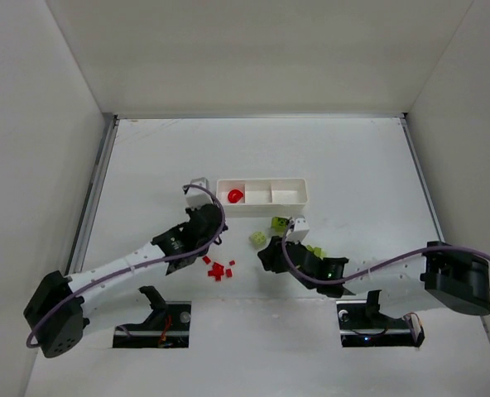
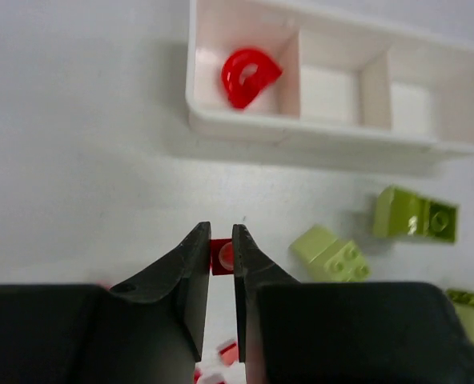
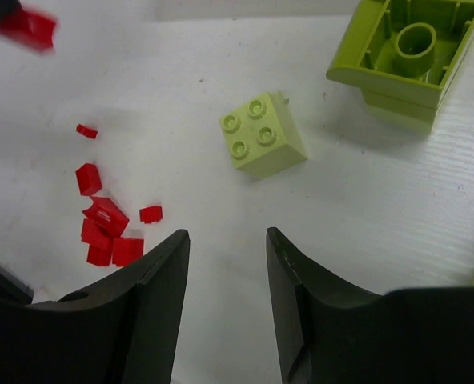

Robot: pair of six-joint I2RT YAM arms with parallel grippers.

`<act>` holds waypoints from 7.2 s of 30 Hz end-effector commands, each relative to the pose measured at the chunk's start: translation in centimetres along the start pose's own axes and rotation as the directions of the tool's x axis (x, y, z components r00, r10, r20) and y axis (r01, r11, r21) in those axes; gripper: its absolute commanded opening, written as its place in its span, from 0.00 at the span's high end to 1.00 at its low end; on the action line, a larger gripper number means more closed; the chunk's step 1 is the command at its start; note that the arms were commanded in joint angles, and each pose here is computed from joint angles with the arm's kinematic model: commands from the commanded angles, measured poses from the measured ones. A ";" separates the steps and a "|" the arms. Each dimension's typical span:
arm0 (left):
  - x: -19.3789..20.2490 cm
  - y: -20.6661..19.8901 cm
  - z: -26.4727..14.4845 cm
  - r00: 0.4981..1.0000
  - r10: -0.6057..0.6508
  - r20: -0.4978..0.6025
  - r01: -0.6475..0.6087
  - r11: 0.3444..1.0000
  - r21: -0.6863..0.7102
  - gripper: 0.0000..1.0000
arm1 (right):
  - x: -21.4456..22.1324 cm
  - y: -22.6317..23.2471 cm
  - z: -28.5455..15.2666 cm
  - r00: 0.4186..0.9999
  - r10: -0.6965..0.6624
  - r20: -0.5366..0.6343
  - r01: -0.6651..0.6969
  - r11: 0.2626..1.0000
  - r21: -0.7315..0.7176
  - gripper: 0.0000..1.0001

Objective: Sort the legos into containers by color

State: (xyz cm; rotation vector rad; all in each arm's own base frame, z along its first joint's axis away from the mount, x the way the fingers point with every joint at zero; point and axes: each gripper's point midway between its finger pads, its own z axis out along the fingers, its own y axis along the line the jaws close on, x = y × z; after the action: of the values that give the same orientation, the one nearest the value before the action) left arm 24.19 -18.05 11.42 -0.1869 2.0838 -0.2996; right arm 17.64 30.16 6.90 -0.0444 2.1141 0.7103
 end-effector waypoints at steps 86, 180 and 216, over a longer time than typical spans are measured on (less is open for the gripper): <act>14.3 2.7 -8.3 0.924 0.144 -0.353 -0.164 0.986 -0.026 0.61 | -15.2 6.0 11.2 0.961 -0.165 0.224 0.169 0.986 0.000 0.47; 3.7 9.6 -4.1 0.973 -0.210 -0.093 0.186 0.958 -0.216 0.69 | 8.0 10.5 7.1 0.944 -0.316 -0.093 0.307 0.947 -0.096 0.48; 8.6 5.2 -9.4 0.938 -0.072 -0.340 0.059 0.997 -0.048 0.52 | -5.8 8.7 4.7 0.965 -0.233 0.121 0.239 0.970 -0.035 0.70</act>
State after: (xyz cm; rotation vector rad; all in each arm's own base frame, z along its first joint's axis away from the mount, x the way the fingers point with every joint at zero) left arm 11.34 -13.08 7.80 -0.2108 2.4481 -0.3361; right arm 18.98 39.48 10.19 -0.3337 2.0169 0.6161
